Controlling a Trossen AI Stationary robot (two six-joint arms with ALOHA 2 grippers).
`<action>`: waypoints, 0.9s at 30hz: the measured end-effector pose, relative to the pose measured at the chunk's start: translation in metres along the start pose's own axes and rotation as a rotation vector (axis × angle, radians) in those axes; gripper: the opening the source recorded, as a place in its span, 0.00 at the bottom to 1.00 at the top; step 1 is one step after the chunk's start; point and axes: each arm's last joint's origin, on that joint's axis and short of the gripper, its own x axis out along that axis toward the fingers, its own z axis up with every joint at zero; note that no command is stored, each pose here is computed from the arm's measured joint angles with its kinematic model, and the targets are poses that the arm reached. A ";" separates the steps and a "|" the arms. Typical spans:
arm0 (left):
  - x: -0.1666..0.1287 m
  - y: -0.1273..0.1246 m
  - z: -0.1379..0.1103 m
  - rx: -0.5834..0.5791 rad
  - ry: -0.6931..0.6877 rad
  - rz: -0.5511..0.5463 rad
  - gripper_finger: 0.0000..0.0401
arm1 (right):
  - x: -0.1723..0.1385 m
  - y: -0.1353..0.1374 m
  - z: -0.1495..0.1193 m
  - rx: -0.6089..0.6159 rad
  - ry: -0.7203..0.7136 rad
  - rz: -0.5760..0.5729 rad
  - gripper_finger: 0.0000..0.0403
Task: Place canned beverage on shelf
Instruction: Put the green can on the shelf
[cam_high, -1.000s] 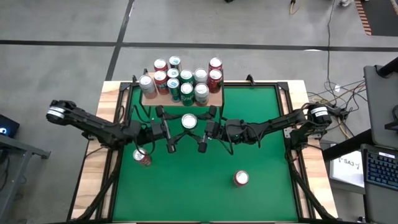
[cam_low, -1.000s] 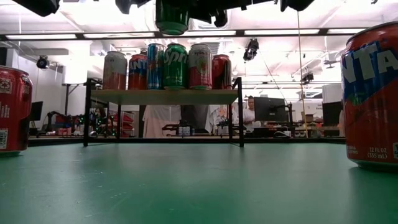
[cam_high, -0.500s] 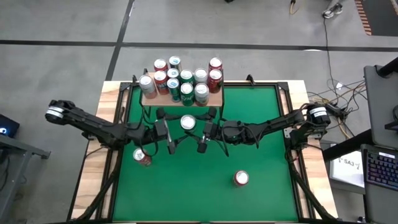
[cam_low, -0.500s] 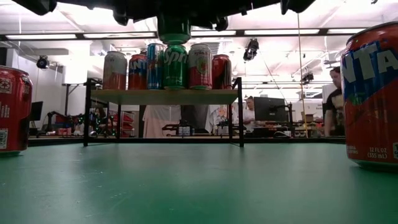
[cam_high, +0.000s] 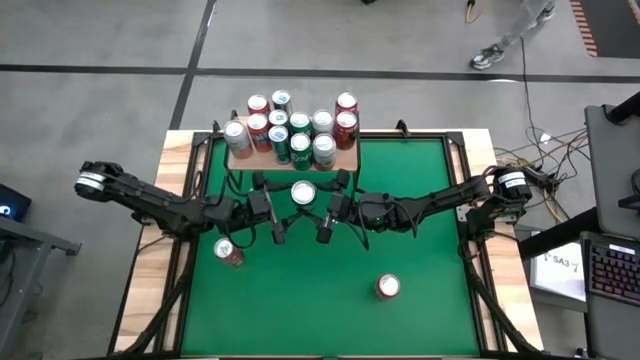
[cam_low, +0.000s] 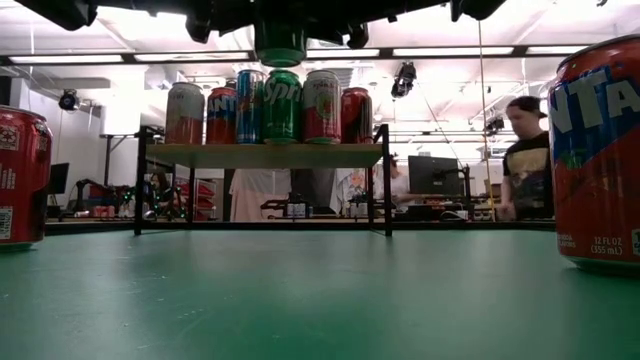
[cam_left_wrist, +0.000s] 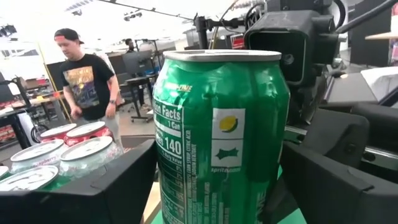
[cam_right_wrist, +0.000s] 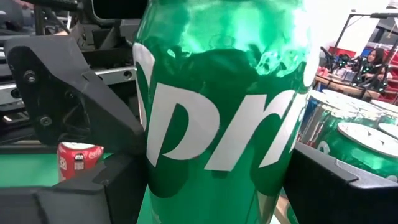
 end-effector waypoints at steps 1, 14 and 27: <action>0.000 0.000 0.000 -0.003 -0.005 0.001 0.79 | 0.000 0.000 0.001 0.002 -0.005 0.000 0.72; 0.001 0.002 0.004 -0.026 -0.030 0.003 0.73 | 0.000 0.000 0.001 -0.004 -0.014 0.004 0.72; 0.003 0.004 0.006 -0.056 -0.049 -0.021 0.88 | 0.001 0.001 0.001 -0.019 -0.010 0.016 0.72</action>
